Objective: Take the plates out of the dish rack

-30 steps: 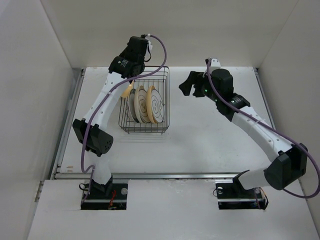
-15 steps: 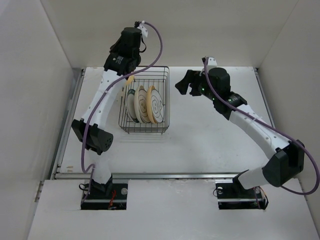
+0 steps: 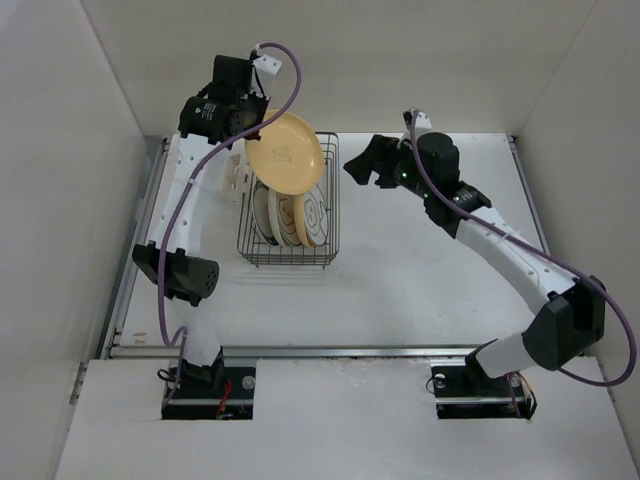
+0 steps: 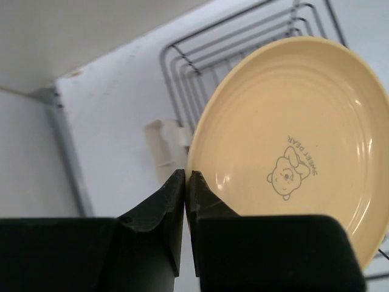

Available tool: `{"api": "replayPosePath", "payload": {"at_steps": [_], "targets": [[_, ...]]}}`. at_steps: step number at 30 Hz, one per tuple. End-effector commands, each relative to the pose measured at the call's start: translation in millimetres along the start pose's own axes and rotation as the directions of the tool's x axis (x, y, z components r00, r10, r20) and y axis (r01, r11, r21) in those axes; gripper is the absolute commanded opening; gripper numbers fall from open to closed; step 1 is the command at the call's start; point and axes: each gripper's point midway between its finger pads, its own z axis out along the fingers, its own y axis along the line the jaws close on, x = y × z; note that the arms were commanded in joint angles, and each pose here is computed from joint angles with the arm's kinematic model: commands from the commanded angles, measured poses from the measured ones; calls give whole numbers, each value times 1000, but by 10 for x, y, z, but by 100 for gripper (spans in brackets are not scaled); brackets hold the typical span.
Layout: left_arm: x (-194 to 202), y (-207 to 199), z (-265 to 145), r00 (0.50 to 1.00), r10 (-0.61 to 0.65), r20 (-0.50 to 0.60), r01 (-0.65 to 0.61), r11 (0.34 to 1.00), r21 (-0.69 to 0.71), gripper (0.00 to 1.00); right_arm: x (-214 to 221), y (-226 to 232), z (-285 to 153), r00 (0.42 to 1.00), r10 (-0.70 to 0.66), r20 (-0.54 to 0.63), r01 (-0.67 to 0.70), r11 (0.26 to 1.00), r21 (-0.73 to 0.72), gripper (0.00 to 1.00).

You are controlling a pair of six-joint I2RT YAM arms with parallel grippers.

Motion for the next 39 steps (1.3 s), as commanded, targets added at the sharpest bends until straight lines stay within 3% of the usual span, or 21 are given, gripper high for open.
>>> {"api": "replayPosePath", "payload": {"at_steps": [1, 8, 14, 18, 19, 22, 26, 29, 30, 33, 36, 39], "targets": [[112, -539, -164, 994, -108, -35, 113, 952, 283, 0, -211, 244, 86, 999, 10, 53, -5, 996, -84, 91], [59, -828, -301, 983, -177, -40, 176, 876, 450, 0, 132, 182, 327, 997, 41, -70, -48, 993, -109, 90], [47, -863, -331, 979, -200, -44, 197, 863, 465, 0, 274, 28, 454, 994, 59, -93, -65, 996, -59, 87], [74, -905, -342, 979, -199, -50, 198, 852, 484, 0, 407, -12, 485, 988, 66, -142, -78, 994, -79, 58], [78, -886, -332, 979, -199, -50, 199, 858, 473, 0, 400, 19, 484, 988, 63, -142, -77, 992, -96, 32], [89, -845, -310, 979, -199, -51, 200, 871, 449, 0, 407, 37, 479, 986, 72, -148, -88, 991, -102, 1], [98, -811, -293, 981, -190, -47, 192, 882, 431, 2, 321, 45, 428, 989, 81, -125, -94, 990, -106, 0], [48, -730, -306, 981, -193, -27, 188, 899, 396, 42, 214, -6, 384, 987, 130, -89, -136, 988, -69, 0], [53, -709, -297, 982, -185, -24, 180, 905, 386, 70, 64, -111, 348, 987, 155, -40, -156, 987, -30, 0], [-25, -592, -367, 982, -190, 11, 175, 924, 339, 99, -104, -311, 246, 966, 258, 23, -259, 965, 35, 0], [-60, -397, -447, 980, -193, 40, 178, 953, 246, 100, -338, -745, 47, 923, 355, 150, -377, 910, 170, 0], [40, -236, -423, 986, -169, 15, 164, 975, 151, 100, -406, -1333, -230, 880, 386, 278, -469, 803, 367, 0]]}}
